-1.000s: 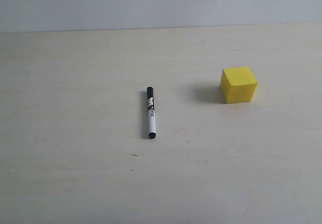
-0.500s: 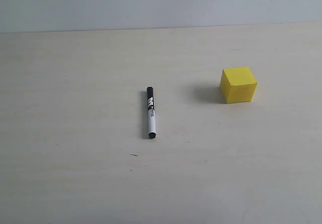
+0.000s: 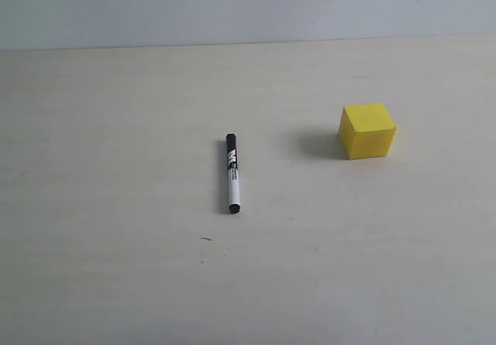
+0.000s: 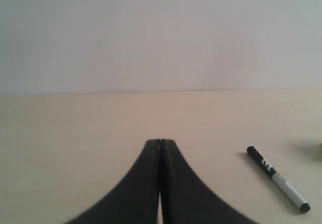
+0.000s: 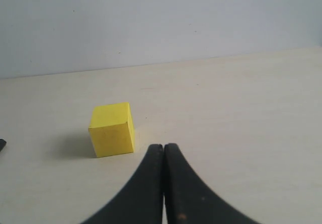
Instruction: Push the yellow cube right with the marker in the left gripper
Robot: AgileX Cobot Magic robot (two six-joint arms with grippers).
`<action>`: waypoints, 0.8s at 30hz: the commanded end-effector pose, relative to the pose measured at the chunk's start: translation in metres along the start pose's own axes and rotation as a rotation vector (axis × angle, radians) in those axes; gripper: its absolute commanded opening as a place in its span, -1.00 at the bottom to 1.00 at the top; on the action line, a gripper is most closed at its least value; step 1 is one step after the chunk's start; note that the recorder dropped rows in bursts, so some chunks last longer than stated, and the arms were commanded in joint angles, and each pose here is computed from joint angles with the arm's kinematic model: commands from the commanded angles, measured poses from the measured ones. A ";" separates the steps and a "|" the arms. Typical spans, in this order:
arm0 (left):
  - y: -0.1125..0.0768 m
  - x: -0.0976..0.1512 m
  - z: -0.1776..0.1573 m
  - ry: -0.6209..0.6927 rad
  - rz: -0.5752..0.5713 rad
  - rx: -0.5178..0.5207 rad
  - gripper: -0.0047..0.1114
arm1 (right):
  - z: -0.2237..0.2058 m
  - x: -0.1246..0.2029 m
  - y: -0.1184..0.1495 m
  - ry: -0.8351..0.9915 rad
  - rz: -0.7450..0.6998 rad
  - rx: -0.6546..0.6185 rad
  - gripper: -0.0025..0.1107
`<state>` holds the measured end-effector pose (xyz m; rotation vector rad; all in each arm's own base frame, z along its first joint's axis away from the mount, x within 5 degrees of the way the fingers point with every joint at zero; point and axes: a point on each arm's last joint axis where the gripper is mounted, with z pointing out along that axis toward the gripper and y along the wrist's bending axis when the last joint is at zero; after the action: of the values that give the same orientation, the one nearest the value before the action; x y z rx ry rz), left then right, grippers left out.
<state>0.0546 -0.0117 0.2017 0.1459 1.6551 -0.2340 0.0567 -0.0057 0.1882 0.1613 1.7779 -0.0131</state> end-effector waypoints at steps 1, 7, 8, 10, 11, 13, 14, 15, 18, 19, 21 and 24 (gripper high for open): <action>0.001 0.006 0.001 0.021 -0.056 -0.007 -0.90 | 0.001 0.001 0.000 -0.002 -0.002 -0.001 -0.96; 0.006 0.021 -0.001 0.180 -0.047 -0.068 -0.90 | 0.001 0.001 0.000 -0.002 -0.002 -0.001 -0.96; 0.006 0.021 -0.001 0.180 -0.047 -0.068 -0.90 | 0.001 0.001 0.000 -0.002 -0.002 -0.001 -0.96; 0.006 0.021 -0.001 0.180 -0.047 -0.068 -0.90 | 0.001 0.001 0.000 -0.002 -0.002 -0.001 -0.96; 0.006 0.021 -0.001 0.180 -0.047 -0.068 -0.90 | 0.001 0.001 0.000 -0.002 -0.002 -0.001 -0.96; 0.006 0.021 -0.001 0.180 -0.047 -0.068 -0.90 | 0.001 0.001 0.000 -0.002 -0.002 -0.001 -0.96; 0.006 0.021 -0.001 0.180 -0.047 -0.068 -0.90 | 0.001 0.001 0.000 -0.002 -0.002 -0.001 -0.96; 0.006 0.021 -0.001 0.180 -0.047 -0.068 -0.90 | 0.001 0.001 0.000 -0.002 -0.002 -0.001 -0.96; 0.006 0.021 -0.001 0.180 -0.047 -0.068 -0.90 | 0.001 0.001 0.000 -0.002 -0.002 -0.001 -0.96; 0.006 0.021 -0.001 0.180 -0.047 -0.068 -0.90 | 0.001 0.001 0.000 -0.002 -0.002 -0.001 -0.96; 0.006 0.021 -0.001 0.180 -0.047 -0.068 -0.90 | 0.001 0.001 0.000 -0.002 -0.002 -0.001 -0.96; 0.006 0.021 -0.001 0.180 -0.047 -0.068 -0.90 | 0.001 0.001 0.000 -0.002 -0.002 -0.001 -0.96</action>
<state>0.0533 -0.0070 0.1805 0.0870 1.8484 -0.2035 0.0567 -0.0057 0.1882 0.1613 1.7779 -0.0131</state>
